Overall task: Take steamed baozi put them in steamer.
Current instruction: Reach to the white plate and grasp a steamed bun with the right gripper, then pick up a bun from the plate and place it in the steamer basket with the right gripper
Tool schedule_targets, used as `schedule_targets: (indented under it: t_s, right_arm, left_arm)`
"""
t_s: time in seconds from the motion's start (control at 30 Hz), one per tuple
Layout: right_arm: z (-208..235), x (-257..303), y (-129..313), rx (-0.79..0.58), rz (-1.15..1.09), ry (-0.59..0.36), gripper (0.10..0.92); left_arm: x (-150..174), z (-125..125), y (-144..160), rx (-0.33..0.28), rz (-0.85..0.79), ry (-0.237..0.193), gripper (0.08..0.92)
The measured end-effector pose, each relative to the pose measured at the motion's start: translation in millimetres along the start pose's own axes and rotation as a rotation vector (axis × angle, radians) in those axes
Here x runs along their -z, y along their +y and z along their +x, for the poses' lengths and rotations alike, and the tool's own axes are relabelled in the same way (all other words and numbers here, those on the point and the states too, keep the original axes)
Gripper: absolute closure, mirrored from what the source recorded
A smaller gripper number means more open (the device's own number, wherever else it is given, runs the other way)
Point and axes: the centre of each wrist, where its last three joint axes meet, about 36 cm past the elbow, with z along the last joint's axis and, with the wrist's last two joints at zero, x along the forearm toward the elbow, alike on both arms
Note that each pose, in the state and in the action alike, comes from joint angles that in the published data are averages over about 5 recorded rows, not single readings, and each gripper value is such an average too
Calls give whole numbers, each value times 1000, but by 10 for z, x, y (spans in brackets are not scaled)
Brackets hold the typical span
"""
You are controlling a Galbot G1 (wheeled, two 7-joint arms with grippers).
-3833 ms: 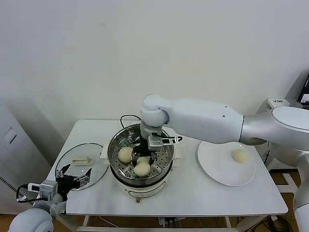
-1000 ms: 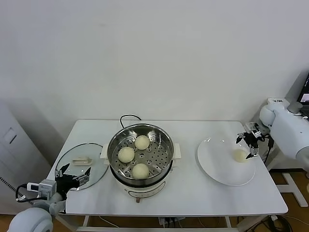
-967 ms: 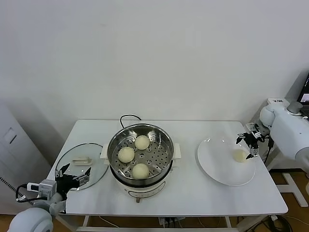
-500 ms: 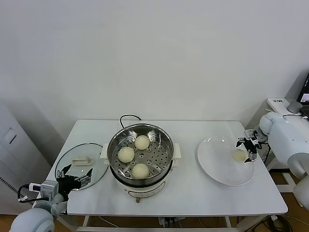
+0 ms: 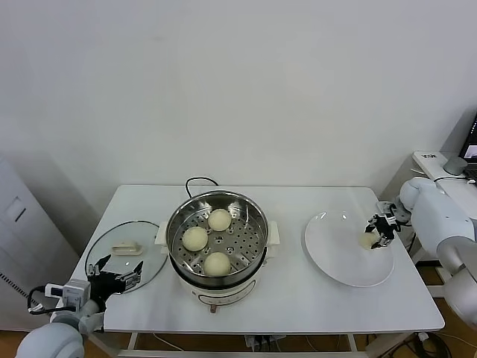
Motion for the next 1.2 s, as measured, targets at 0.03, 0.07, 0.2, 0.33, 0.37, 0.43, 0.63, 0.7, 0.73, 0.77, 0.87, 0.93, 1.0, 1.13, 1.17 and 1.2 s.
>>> schedule_targets:
  t_s: [0.03, 0.07, 0.2, 0.33, 0.37, 0.43, 0.63, 0.7, 0.73, 0.77, 0.87, 0.93, 1.0, 1.13, 1.17, 1.2]
  right_arm:
    - [15, -7, -4, 3, -4, -1, 530]
    - [34, -14, -8, 6, -7, -1, 538]
    - [160, -28, -53, 16, -12, -1, 562]
    - [390, 21, -157, 16, -2, -6, 564]
    - [465, 45, -188, 14, 2, -8, 564]
    - [627, 106, -252, 8, 12, -13, 564]
    - [1182, 397, -408, -14, 40, -38, 564]
    - [1360, 550, -447, -19, 48, -54, 564]
    - [1444, 637, -465, -21, 52, -63, 564]
    - [1529, 732, -482, -23, 57, -73, 564]
    - [1753, 1024, -513, -24, 65, -103, 564]
    - [1870, 1214, -516, -21, 67, -121, 564]
    - [1967, 1408, -511, -19, 67, -141, 564]
    - [2114, 1822, -489, -14, 59, -187, 557]
    - [2142, 1928, -480, -12, 56, -198, 553]
    - [2167, 2032, -469, -10, 52, -209, 548]
  left_arm:
    - [0, 3, 1, 1, 0, 0, 177]
    - [1, 7, 3, 2, 0, 0, 177]
    - [1, 26, 4, 8, 3, 0, 177]
    - [3, 40, -1, 13, 4, 0, 177]
    - [8, 44, -3, 14, 4, 0, 177]
    - [22, 52, -5, 16, 2, -2, 177]
    - [49, 67, -13, 18, -2, -7, 177]
    - [52, 69, -14, 19, -3, -7, 177]
    - [53, 70, -14, 20, -4, -7, 177]
    - [54, 70, -14, 20, -5, -7, 177]
    - [62, 68, -16, 20, -8, -9, 177]
    - [71, 66, -19, 20, -9, -12, 177]
    - [79, 64, -22, 20, -11, -13, 177]
    - [86, 65, -24, 19, -14, -15, 177]
    - [87, 65, -25, 19, -14, -15, 177]
    - [88, 65, -25, 19, -14, -15, 177]
